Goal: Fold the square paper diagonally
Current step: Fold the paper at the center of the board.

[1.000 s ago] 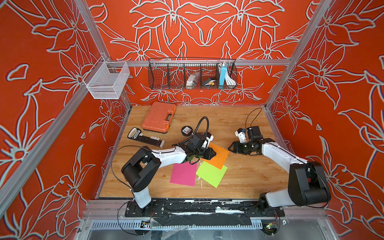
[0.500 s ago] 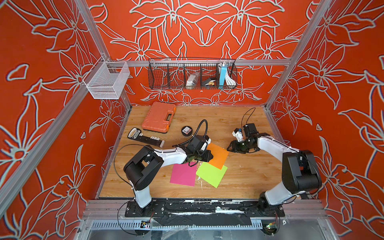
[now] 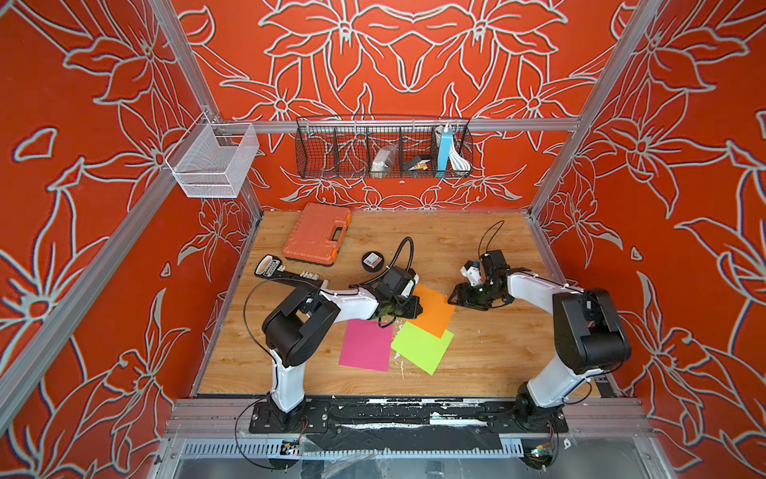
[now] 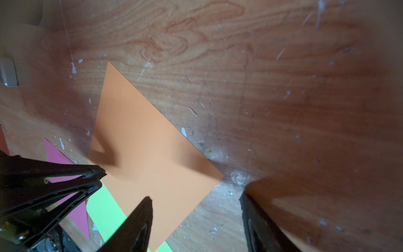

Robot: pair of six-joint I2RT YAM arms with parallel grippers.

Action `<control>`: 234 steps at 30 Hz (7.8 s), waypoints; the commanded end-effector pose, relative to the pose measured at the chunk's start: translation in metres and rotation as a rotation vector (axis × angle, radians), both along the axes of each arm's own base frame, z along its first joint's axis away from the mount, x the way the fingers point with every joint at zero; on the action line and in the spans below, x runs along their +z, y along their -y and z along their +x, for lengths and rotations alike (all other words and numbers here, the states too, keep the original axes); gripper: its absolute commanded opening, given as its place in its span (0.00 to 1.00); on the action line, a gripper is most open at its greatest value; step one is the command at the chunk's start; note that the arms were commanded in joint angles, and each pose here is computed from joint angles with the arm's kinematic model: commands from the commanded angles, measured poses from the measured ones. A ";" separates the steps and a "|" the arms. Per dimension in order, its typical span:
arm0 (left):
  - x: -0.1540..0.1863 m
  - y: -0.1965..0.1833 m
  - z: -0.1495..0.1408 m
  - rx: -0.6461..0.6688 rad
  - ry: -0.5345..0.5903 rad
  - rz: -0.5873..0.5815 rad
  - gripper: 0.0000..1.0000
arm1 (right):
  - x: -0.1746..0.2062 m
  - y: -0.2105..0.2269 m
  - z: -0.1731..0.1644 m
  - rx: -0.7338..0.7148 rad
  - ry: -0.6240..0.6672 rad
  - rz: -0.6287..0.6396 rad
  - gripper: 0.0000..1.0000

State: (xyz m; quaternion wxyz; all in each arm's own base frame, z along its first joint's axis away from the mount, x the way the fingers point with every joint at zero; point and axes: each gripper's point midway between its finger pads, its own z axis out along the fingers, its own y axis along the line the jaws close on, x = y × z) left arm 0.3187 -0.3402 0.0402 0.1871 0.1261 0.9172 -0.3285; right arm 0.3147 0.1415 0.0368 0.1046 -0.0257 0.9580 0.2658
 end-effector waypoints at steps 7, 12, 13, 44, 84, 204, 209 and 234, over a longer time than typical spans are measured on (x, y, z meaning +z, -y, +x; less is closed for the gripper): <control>-0.025 -0.001 0.002 -0.011 -0.056 0.053 0.15 | -0.016 -0.026 -0.016 -0.026 -0.057 0.100 0.65; -0.030 -0.005 0.005 0.000 -0.058 0.083 0.14 | -0.010 -0.035 -0.020 -0.025 -0.046 0.127 0.64; -0.031 -0.006 0.006 0.002 -0.060 0.088 0.14 | -0.007 -0.036 -0.020 -0.027 -0.041 0.138 0.64; -0.036 -0.006 0.007 0.004 -0.075 0.096 0.13 | 0.066 -0.072 -0.005 -0.164 0.076 0.462 0.84; -0.031 -0.011 0.012 0.017 -0.045 0.115 0.13 | 0.026 -0.037 0.008 -0.146 0.161 0.124 0.29; -0.027 0.006 -0.004 -0.017 -0.112 0.023 0.00 | 0.003 -0.095 -0.016 -0.020 0.204 -0.018 0.02; -0.026 0.007 -0.004 -0.018 -0.111 0.023 0.00 | 0.002 -0.095 -0.017 -0.015 0.204 -0.024 0.02; -0.026 0.005 -0.004 -0.014 -0.110 0.027 0.00 | -0.010 -0.098 -0.017 -0.015 0.180 -0.043 0.06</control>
